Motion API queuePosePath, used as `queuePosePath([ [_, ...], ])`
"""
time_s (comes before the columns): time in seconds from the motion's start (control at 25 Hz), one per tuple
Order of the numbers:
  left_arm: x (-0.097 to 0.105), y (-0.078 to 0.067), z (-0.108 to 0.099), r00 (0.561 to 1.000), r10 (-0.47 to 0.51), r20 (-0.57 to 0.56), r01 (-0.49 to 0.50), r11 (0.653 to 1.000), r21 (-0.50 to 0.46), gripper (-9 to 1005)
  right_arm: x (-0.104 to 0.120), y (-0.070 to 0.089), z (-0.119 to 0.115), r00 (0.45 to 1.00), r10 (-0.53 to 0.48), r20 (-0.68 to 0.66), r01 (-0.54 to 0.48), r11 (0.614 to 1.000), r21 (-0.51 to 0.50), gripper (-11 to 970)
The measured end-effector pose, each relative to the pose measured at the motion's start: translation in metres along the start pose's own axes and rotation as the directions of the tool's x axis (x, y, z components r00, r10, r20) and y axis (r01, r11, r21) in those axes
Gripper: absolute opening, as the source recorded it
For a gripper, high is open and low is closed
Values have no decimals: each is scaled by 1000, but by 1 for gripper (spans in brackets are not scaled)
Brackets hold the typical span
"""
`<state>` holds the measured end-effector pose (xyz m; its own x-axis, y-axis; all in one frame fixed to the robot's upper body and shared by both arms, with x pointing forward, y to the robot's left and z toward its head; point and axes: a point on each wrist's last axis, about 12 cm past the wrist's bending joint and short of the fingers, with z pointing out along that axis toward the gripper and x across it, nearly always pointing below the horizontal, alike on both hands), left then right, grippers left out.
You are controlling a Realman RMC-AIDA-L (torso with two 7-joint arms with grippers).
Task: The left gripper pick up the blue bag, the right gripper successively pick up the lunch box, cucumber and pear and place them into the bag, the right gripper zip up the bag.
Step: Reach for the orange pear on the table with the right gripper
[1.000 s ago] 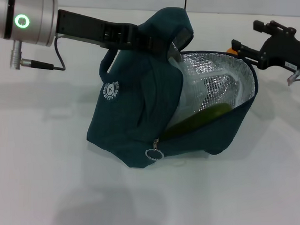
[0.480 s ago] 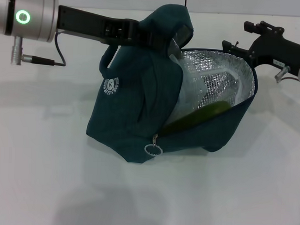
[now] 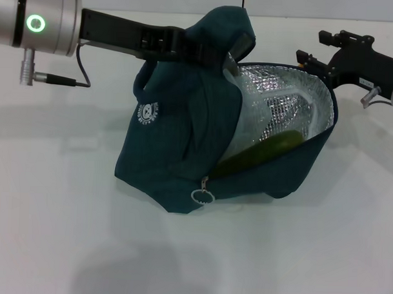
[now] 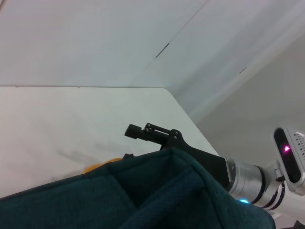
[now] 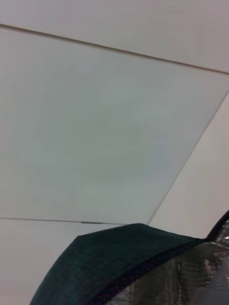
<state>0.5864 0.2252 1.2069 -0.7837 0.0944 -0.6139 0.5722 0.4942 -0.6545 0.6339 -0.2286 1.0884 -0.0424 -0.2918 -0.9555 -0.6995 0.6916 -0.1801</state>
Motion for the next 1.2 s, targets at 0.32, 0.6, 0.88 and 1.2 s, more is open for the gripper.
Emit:
queuePosePath([
  [0.32, -1, 0, 0, 1000, 1, 3, -1, 1000, -3, 56, -1, 0, 2, 1000, -27, -2, 27, 1000, -2, 333],
  [0.6, -1, 0, 0, 1000, 1, 4, -1, 1000, -3, 56, -1, 1, 2, 1000, -30, -2, 30, 1000, -5, 109],
  [0.88, -1, 0, 0, 1000, 1, 4, -1, 1000, -3, 56, -1, 1, 2, 1000, -30, -2, 30, 1000, -6, 44],
  [1.2, 2, 2, -1, 1000, -6, 4, 6, 1000, -4, 56, -5, -4, -6, 999, -19, 48, 19, 1000, 1, 5],
])
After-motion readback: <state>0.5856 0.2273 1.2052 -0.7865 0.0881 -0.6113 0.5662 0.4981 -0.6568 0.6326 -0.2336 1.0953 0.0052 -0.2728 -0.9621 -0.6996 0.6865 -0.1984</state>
